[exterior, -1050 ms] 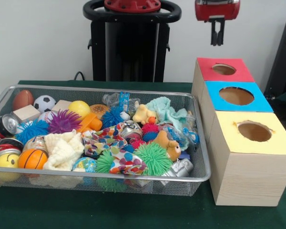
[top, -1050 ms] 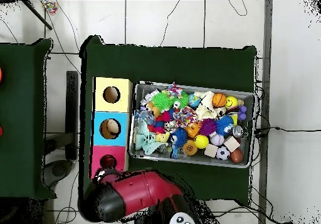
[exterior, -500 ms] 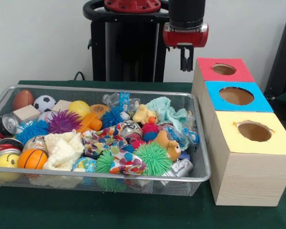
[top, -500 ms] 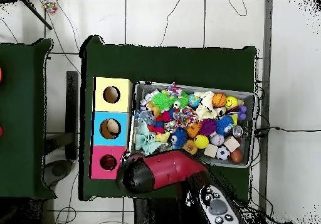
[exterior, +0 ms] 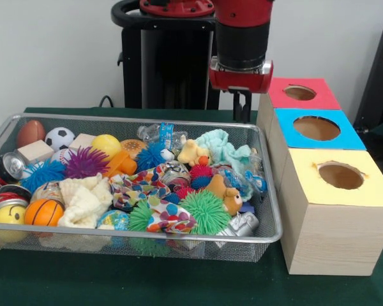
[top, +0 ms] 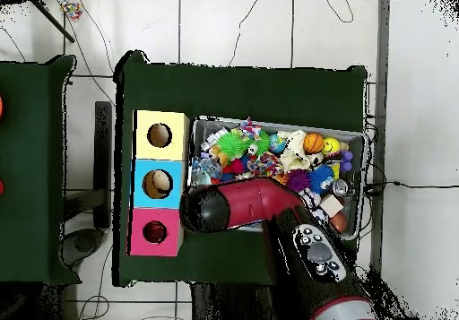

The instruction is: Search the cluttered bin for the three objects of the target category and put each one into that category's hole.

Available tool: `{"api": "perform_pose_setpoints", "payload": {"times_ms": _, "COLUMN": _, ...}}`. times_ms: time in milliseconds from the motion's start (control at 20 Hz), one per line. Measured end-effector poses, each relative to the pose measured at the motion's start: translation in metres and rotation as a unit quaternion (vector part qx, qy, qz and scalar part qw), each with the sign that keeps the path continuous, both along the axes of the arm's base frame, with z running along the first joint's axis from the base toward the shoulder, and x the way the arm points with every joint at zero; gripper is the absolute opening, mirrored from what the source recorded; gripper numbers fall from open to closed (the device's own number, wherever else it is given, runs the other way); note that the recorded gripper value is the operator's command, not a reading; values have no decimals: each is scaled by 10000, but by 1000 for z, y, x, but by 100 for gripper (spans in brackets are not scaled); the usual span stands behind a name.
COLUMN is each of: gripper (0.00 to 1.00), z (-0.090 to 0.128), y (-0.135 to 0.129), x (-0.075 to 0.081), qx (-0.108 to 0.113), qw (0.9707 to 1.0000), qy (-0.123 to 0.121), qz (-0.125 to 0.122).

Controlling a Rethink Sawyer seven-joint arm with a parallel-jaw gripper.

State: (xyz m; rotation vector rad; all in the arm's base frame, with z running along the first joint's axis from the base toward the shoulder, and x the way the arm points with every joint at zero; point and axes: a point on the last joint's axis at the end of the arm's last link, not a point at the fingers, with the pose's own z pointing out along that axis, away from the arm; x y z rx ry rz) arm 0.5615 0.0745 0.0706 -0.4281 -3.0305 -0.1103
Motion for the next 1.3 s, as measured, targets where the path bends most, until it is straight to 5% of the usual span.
{"api": "perform_pose_setpoints", "payload": {"times_ms": 400, "gripper": 0, "z": -12, "y": 17, "x": 85, "qx": -176, "qw": 9998, "qy": 43, "qz": 21}}
{"api": "perform_pose_setpoints", "payload": {"times_ms": 550, "gripper": 0, "z": -10, "y": 11, "x": 106, "qx": -204, "qw": 9998, "qy": -24, "qz": -64}}
{"api": "perform_pose_setpoints", "payload": {"times_ms": 950, "gripper": 0, "z": 6, "y": -26, "x": 140, "qx": -187, "qw": 9984, "qy": -275, "qz": -457}}
{"api": "perform_pose_setpoints", "payload": {"times_ms": 1300, "gripper": 0, "z": 10, "y": -68, "x": 146, "qx": -228, "qw": 9964, "qy": -330, "qz": -744}}
